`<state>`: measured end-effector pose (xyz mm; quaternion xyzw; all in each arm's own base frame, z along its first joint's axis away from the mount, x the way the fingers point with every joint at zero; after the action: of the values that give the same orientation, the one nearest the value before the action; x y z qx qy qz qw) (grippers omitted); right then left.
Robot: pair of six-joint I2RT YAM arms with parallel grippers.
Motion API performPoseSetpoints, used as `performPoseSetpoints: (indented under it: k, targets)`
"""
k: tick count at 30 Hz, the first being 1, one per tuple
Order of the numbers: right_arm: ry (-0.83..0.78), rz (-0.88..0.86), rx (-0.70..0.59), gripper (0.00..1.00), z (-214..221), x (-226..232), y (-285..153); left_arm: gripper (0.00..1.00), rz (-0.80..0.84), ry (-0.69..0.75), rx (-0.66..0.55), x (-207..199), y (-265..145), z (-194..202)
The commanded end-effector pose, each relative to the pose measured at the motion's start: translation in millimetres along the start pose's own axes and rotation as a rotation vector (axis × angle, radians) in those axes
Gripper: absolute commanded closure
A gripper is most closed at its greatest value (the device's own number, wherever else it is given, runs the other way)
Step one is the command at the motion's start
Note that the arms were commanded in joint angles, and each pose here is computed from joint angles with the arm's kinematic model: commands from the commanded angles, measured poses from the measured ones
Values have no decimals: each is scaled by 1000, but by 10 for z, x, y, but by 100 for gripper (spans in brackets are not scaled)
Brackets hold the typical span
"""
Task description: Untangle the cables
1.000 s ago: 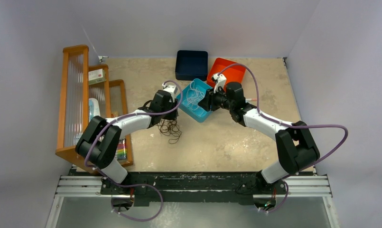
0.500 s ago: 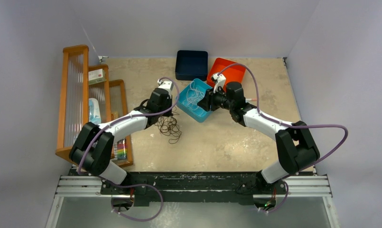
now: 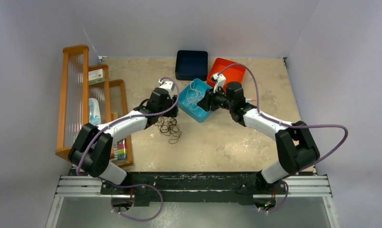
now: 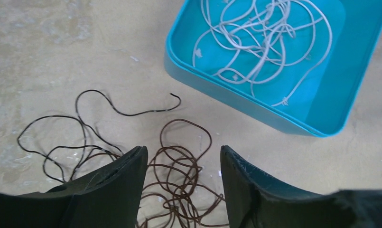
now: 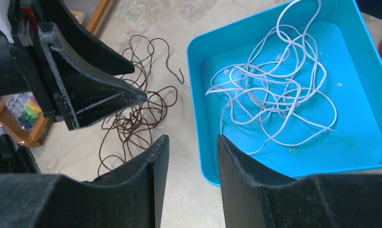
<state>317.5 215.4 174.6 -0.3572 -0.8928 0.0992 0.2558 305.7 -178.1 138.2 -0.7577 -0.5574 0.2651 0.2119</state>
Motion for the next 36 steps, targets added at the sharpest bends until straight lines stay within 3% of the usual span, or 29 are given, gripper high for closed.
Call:
performPoseSetpoints:
  k: [1, 8, 17, 30, 36]
  targets:
    - [-25, -41, -68, 55, -179, 60, 5, 41, 115, 47, -51, -233, -85, -198]
    - [-24, -44, -69, 55, -174, 62, 7, 39, 44, 113, 20, -226, 1, -56]
    - [-19, -55, -68, 55, -172, 64, 28, 44, -95, 189, 93, -197, 98, 88]
    - [-21, -55, -69, 55, -174, 69, 20, 78, -128, 181, 74, -205, 160, 2]
    - [-21, -53, -66, 55, -169, 68, 14, 83, -133, 183, 88, -200, 188, 34]
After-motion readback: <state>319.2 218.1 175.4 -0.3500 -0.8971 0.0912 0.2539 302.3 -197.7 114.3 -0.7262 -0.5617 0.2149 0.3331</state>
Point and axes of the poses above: each gripper's point midway between its finger pads, its own y axis out along the fingers, its own x axis along the line the jaws close on, z = x × y, the point moved 7 cm from there along -y, back along the fingers
